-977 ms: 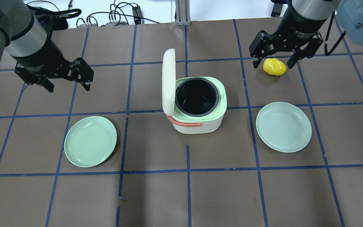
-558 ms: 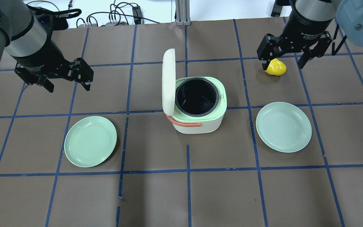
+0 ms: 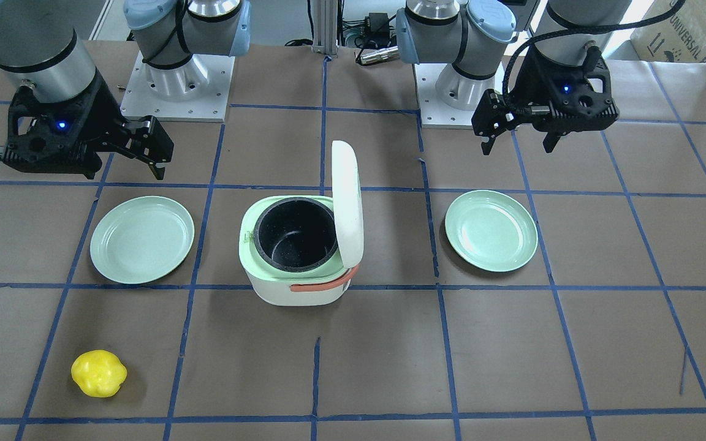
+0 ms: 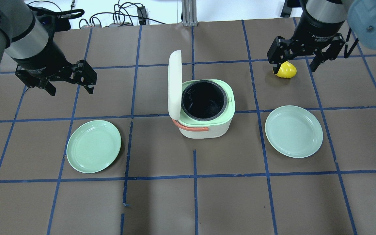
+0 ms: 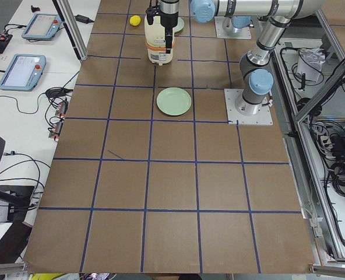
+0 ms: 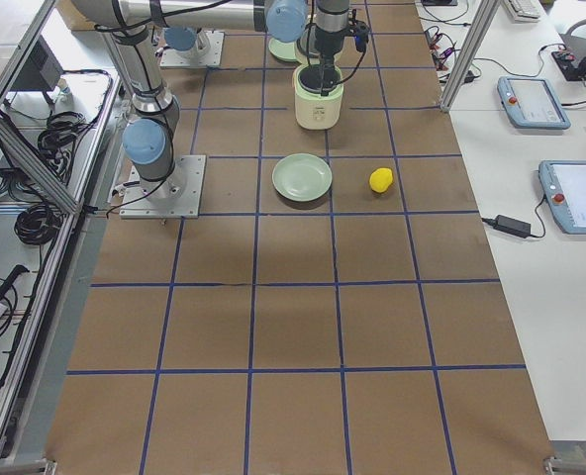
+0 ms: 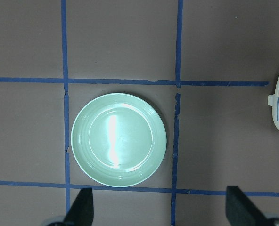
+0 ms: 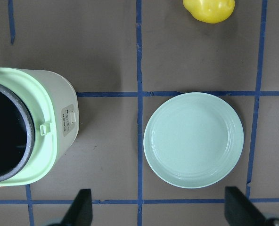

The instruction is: Press rice cooker button

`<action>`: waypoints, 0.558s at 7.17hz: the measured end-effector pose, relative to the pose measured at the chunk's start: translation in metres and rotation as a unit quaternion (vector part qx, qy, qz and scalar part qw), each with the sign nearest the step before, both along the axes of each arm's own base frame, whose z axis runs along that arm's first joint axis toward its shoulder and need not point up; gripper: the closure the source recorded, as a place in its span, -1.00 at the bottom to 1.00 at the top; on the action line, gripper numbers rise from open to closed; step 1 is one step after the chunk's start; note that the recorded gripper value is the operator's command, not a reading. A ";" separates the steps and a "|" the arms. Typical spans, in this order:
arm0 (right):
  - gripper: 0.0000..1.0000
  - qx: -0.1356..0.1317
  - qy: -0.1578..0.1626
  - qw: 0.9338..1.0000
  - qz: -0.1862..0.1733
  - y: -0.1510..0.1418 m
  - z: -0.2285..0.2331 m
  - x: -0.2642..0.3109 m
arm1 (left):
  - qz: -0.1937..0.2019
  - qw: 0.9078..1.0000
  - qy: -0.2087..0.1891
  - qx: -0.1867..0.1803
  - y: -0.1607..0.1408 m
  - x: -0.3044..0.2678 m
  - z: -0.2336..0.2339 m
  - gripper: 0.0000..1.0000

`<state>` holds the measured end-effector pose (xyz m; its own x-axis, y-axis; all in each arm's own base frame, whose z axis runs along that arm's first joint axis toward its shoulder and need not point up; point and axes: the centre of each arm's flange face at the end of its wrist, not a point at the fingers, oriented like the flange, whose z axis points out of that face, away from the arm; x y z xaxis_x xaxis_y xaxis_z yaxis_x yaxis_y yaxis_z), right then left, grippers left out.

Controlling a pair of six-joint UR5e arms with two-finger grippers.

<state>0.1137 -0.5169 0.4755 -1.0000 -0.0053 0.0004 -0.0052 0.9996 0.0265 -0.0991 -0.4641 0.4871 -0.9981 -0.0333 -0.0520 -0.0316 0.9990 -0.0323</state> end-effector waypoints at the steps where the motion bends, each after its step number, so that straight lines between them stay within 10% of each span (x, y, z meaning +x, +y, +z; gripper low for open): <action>1: -0.99 0.000 -0.001 1.000 0.000 0.000 0.000 0.000 | 0.000 1.000 0.000 0.000 0.000 0.000 0.000 -1.00; 4: -0.99 0.000 -0.001 1.000 0.000 0.001 0.001 0.000 | 0.000 1.000 0.000 0.000 0.000 0.000 0.000 -1.00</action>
